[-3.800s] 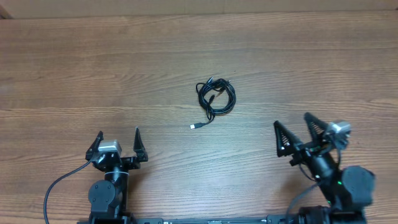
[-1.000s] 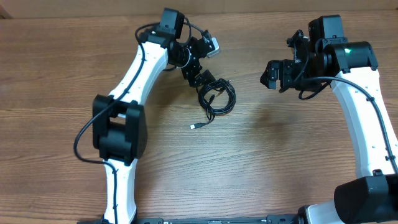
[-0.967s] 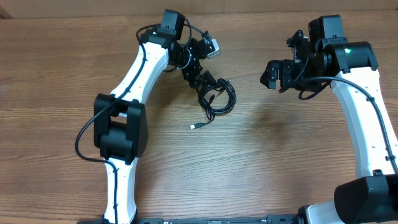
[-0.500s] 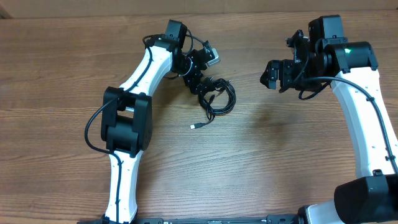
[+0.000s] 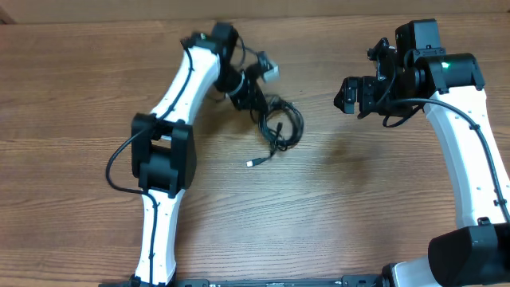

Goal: Untangle cables

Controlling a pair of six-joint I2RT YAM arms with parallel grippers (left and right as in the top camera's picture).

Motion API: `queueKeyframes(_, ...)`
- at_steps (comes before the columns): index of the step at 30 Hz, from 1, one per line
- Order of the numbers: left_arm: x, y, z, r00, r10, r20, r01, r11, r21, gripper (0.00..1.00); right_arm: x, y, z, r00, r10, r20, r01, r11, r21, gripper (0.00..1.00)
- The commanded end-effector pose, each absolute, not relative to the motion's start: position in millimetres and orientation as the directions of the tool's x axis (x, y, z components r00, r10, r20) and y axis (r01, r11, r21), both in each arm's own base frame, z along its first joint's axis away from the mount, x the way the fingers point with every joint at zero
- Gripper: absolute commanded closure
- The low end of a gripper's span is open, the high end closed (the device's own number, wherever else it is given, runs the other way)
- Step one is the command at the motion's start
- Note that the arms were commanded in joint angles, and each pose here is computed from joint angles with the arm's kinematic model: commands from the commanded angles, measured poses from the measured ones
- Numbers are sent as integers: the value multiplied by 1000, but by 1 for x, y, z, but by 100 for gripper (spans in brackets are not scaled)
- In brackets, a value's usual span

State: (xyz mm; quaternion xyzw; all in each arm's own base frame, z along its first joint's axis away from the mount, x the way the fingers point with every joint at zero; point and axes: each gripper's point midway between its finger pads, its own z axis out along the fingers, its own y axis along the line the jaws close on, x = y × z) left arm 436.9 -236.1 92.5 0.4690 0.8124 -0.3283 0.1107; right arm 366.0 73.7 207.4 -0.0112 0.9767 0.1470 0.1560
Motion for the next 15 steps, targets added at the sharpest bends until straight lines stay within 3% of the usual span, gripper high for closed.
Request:
queueKeyframes(1,444,-231,206,-588,544,-599,809,385,-444,96,369,73,226,-930,19,-367,-87,959,270,0)
queueKeyframes(5,437,-224,274,-748,352,-562,662,450,-599,96,370,73,226,-928,19,-373,-89,959,270,0)
queueKeyframes(8,438,-215,294,-922,147,-357,379,531,-758,96,373,73,228,-923,20,-384,-92,958,271,0)
queueKeyframes(10,440,-209,293,-980,25,-198,177,567,-804,96,374,74,228,-921,20,-389,-95,957,274,0)
queueKeyframes(12,442,-202,283,-994,-94,-52,-17,615,-789,96,374,74,229,-920,20,-392,-96,957,273,0)
queueKeyframes(15,452,-172,251,-918,-386,91,-357,705,-613,96,374,74,229,-920,20,-391,-95,957,274,0)
